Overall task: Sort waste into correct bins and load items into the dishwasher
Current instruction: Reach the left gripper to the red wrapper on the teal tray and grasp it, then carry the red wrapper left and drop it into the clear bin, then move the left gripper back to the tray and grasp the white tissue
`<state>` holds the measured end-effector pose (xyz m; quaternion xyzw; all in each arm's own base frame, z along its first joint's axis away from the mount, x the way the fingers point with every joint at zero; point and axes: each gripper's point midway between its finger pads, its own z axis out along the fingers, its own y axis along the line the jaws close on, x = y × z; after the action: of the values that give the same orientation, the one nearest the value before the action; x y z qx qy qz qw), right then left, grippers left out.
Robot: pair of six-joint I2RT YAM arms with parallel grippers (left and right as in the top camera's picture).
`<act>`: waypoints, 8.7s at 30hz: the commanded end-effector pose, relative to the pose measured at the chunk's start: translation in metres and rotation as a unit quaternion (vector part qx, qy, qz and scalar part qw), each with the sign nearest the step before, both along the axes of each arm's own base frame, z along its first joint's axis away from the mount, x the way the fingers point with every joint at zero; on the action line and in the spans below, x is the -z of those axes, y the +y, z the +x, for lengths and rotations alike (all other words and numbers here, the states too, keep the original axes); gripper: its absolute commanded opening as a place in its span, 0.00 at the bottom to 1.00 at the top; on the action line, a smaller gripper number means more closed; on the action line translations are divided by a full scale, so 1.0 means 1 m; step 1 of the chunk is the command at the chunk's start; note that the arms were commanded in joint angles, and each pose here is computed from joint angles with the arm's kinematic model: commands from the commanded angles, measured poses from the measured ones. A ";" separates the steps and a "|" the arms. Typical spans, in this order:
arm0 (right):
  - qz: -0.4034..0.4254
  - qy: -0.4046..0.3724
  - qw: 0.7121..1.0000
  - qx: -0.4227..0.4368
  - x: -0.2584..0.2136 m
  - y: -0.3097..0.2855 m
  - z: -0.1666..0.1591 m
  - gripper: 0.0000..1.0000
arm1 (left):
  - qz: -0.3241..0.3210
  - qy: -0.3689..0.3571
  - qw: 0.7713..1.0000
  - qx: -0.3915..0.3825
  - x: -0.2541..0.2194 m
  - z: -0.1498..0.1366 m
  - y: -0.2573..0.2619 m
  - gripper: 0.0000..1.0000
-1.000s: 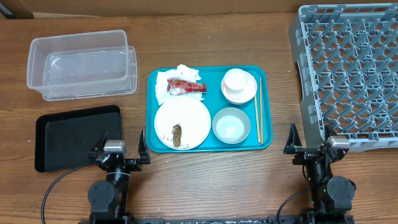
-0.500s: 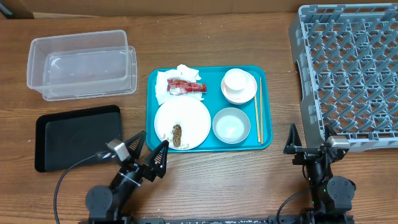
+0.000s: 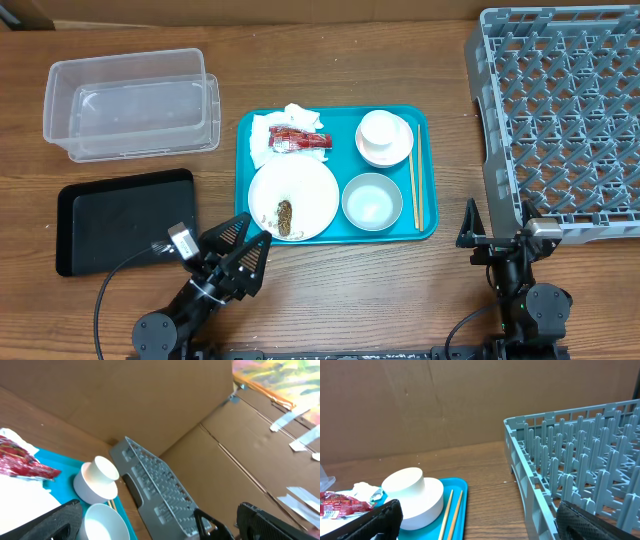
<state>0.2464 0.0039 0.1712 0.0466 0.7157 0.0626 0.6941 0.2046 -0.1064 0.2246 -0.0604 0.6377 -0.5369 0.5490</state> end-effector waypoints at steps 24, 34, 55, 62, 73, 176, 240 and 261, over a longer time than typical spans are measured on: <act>-0.001 -0.002 1.000 0.005 0.002 -0.002 0.000 1.00 | 0.196 0.199 0.934 0.221 -0.062 0.093 -0.071 1.00; -0.001 -0.002 1.000 0.005 0.002 -0.002 0.000 1.00 | 0.546 0.335 0.753 -0.149 -0.017 0.140 -0.005 1.00; -0.001 -0.002 1.000 0.005 0.002 -0.002 0.000 1.00 | 0.190 0.485 0.821 -0.234 0.038 0.217 -0.065 0.91; -0.002 -0.002 1.000 0.005 0.002 -0.002 0.000 1.00 | 0.040 0.596 0.734 -0.324 0.110 0.224 -0.069 1.00; -0.002 -0.002 1.000 0.005 0.002 -0.002 0.000 1.00 | 0.000 0.605 0.713 -0.354 0.151 0.249 -0.060 0.95; -0.002 -0.002 1.000 0.005 0.002 -0.002 0.000 1.00 | -0.021 0.440 0.872 -0.214 -0.036 0.262 0.147 1.00; -0.002 -0.002 1.000 0.005 0.002 -0.002 0.000 1.00 | 0.490 0.584 0.645 -0.059 0.117 0.260 -0.021 0.04; -0.002 -0.002 1.000 0.005 0.002 -0.002 0.000 1.00 | 0.358 0.670 0.626 -0.176 0.176 0.266 -0.020 0.61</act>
<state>0.2463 0.0040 0.1716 0.0464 0.7152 0.0631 0.6946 0.4729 -0.1342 0.0691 -0.2495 0.9671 0.0213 0.0438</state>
